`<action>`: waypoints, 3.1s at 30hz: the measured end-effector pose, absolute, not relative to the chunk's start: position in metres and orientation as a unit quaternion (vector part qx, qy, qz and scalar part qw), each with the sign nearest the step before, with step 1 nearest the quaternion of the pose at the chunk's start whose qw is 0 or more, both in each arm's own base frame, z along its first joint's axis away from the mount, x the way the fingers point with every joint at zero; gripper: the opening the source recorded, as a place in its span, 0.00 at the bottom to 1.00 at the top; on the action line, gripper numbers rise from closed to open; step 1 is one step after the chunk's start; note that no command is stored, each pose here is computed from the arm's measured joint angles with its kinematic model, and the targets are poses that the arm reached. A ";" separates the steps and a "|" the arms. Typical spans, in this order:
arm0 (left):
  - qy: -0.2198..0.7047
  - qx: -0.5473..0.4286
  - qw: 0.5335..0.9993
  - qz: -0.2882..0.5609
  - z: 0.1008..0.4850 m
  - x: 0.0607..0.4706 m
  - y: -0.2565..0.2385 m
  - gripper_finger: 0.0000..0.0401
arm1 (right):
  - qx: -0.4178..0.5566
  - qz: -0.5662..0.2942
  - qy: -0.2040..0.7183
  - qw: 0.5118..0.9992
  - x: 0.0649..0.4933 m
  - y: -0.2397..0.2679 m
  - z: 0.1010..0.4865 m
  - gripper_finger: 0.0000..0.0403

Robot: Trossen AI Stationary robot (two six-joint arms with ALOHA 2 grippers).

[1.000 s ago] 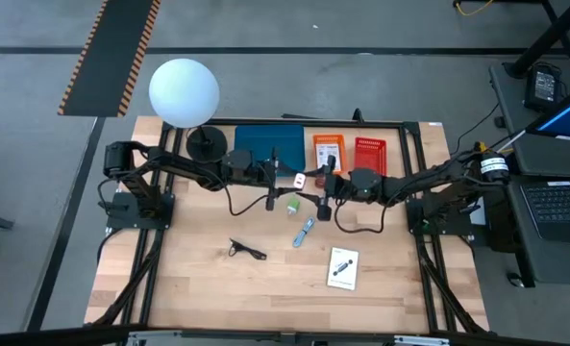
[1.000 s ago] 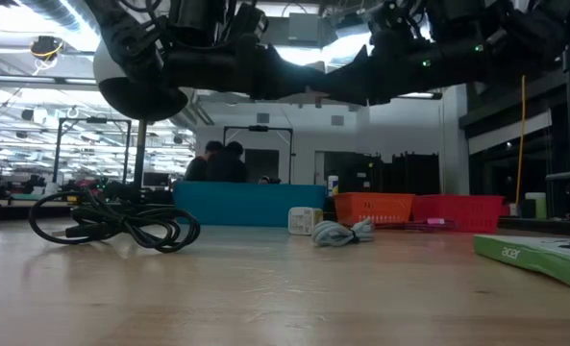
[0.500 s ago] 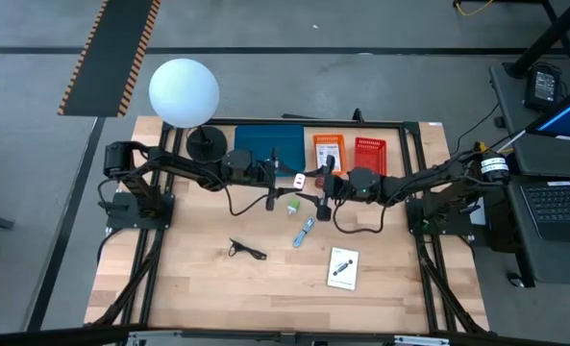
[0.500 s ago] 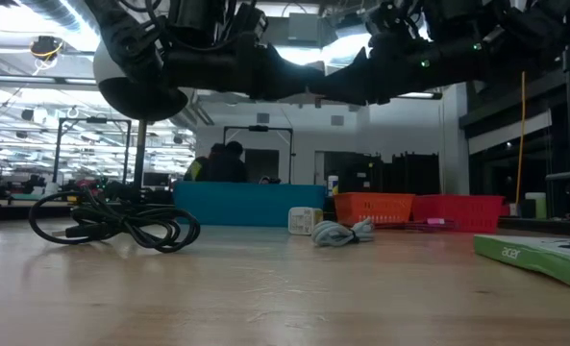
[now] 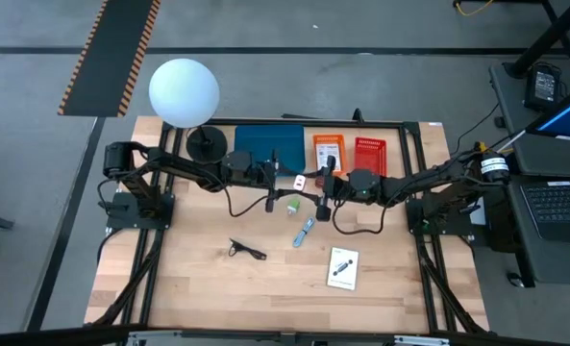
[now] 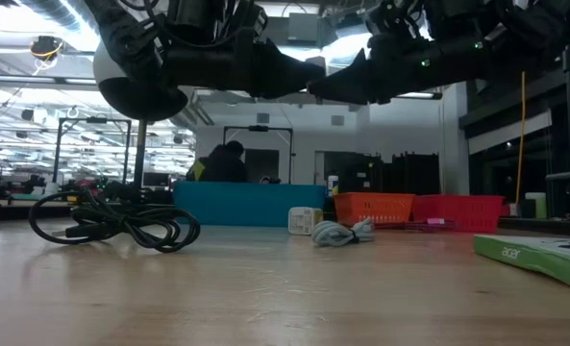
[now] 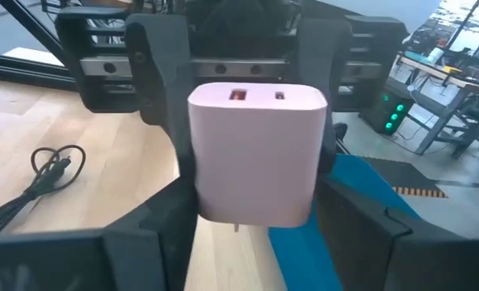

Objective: Pick and place items into bin
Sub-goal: Put the light pink charger adapter into the red bin

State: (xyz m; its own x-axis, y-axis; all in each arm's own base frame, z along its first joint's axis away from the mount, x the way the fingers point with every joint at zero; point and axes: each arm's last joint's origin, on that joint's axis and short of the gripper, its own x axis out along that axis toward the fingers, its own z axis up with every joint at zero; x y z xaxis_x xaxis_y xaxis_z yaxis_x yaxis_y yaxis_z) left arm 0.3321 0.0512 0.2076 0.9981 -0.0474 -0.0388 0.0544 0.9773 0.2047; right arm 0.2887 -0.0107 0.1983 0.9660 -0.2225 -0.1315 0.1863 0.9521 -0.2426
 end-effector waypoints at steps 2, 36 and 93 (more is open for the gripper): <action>0.016 0.103 0.994 -0.025 0.208 0.332 0.051 0.48 | -0.115 -0.104 0.079 0.985 0.289 -0.011 0.198 0.49; 0.074 0.086 0.993 -0.011 0.224 0.315 0.058 0.60 | -0.115 -0.113 0.077 0.984 0.288 -0.012 0.198 0.41; 0.070 0.200 0.977 -0.016 0.215 0.278 0.050 0.01 | 0.097 -0.464 0.335 0.814 0.203 -0.054 0.244 0.41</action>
State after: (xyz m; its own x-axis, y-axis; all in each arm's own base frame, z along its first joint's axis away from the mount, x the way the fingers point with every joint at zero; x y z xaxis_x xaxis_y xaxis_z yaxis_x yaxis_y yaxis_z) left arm 0.2783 0.0502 0.2146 0.9896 -0.0029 -0.1439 0.0591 0.9198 0.3878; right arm 0.2030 -0.0541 0.2437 0.3438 -0.6904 -0.6365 0.8210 0.5500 -0.1531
